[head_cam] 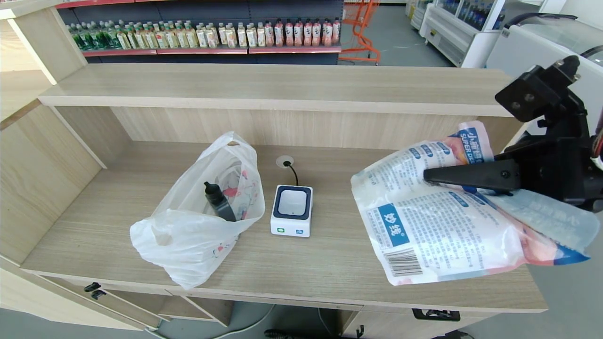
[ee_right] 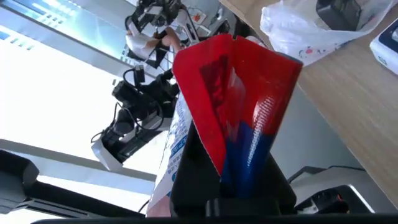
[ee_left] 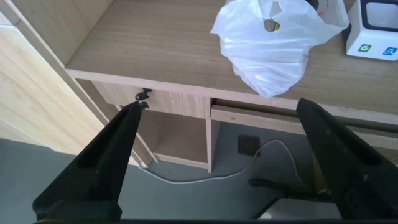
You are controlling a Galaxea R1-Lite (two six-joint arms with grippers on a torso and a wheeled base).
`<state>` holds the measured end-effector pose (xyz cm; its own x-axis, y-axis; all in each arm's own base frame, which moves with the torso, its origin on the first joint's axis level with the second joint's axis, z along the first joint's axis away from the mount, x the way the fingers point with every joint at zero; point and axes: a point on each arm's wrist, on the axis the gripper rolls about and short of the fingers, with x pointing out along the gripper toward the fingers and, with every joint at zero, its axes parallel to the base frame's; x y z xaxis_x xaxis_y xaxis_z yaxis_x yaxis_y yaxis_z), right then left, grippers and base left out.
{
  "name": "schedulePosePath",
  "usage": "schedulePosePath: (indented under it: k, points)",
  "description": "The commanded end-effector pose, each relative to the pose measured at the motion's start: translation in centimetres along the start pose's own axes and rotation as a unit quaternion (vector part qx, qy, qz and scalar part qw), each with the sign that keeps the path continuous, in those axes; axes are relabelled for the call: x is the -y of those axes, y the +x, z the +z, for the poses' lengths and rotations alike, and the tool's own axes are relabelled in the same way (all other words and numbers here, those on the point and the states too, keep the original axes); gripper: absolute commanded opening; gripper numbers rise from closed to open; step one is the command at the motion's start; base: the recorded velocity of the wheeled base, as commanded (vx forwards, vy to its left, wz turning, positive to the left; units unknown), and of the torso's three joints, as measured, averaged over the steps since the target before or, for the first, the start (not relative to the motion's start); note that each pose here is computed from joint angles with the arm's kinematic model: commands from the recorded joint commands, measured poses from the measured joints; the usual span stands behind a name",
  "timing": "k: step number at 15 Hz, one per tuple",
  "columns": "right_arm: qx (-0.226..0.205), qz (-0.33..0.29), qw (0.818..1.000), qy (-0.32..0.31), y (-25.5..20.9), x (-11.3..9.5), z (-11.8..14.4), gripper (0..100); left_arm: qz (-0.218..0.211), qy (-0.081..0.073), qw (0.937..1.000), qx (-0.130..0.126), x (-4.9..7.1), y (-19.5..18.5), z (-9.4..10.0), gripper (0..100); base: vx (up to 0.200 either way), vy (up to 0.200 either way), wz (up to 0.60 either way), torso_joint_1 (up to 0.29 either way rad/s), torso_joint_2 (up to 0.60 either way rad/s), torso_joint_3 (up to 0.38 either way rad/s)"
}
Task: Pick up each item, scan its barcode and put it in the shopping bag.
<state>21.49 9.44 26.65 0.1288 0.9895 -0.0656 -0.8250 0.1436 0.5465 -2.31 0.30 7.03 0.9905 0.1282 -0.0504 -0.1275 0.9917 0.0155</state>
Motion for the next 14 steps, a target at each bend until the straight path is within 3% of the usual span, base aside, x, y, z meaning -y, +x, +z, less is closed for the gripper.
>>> schedulePosePath:
  k: [1,14]
  points:
    - [-0.005,0.009,1.000,-0.004,0.9,-0.4,0.2,0,0.000,0.000,1.0000,0.000,0.0,0.0,0.0,100,0.000,0.000,0.00,0.000,0.00,0.000]
    - [-0.020,0.028,0.999,0.024,2.4,-0.8,-0.1,0,0.000,0.000,1.0000,0.000,0.0,0.0,0.0,100,0.000,0.000,0.00,0.000,0.00,0.000]
